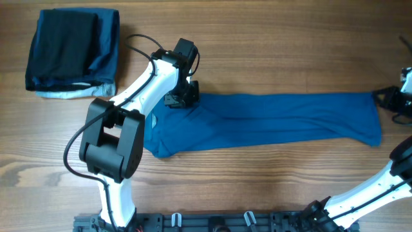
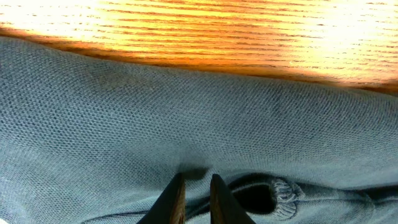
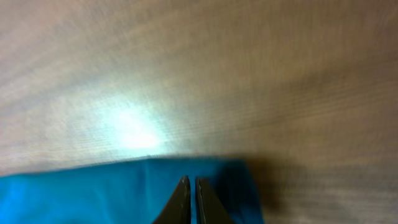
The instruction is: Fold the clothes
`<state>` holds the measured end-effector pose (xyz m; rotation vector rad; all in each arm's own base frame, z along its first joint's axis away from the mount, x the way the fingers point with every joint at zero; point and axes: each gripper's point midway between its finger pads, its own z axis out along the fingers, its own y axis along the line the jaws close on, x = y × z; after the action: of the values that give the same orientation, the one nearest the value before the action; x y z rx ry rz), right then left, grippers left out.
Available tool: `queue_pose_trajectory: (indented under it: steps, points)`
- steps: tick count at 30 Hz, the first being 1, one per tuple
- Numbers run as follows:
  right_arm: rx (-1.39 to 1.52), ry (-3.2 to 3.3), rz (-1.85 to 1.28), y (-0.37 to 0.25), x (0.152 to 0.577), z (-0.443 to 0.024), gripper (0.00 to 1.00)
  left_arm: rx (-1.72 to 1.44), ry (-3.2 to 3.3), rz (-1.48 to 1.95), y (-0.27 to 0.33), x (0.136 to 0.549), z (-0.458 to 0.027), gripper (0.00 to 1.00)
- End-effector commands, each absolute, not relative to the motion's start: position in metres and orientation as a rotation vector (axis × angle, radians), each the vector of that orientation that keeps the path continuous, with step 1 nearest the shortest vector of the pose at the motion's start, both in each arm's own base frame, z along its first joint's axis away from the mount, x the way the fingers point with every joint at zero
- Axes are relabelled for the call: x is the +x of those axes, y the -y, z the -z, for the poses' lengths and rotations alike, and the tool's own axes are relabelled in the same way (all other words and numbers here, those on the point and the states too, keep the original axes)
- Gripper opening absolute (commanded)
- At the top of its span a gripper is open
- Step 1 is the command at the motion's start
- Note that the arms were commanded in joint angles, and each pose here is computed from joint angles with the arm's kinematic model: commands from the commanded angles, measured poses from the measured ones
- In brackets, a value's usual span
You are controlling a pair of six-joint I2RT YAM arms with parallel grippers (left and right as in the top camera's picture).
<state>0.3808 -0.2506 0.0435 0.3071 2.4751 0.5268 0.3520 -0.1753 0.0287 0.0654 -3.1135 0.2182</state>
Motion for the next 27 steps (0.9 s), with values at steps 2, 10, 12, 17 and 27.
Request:
queue_pose_trajectory:
  steps: [2,10,12,17,27]
  points:
    - [0.247,-2.403,-0.582,0.237,0.404,-0.059,0.04,0.056,3.122,-0.199,0.172,0.353,-0.027,0.15]
    - [0.265,-2.638,-0.343,0.248,0.387,-0.029,0.15,0.058,3.096,-0.178,0.169,0.346,-0.027,0.17]
    - [0.249,-2.656,-0.357,0.246,0.38,-0.028,0.38,0.058,3.096,-0.178,0.169,0.346,-0.027,0.18]
    - [0.198,-2.639,-0.382,0.243,0.381,-0.031,0.57,0.058,3.102,-0.163,0.168,0.347,-0.027,0.21]
    - [0.32,-2.669,-0.348,0.271,0.353,-0.026,0.49,0.057,3.102,-0.163,0.168,0.347,-0.027,0.23]
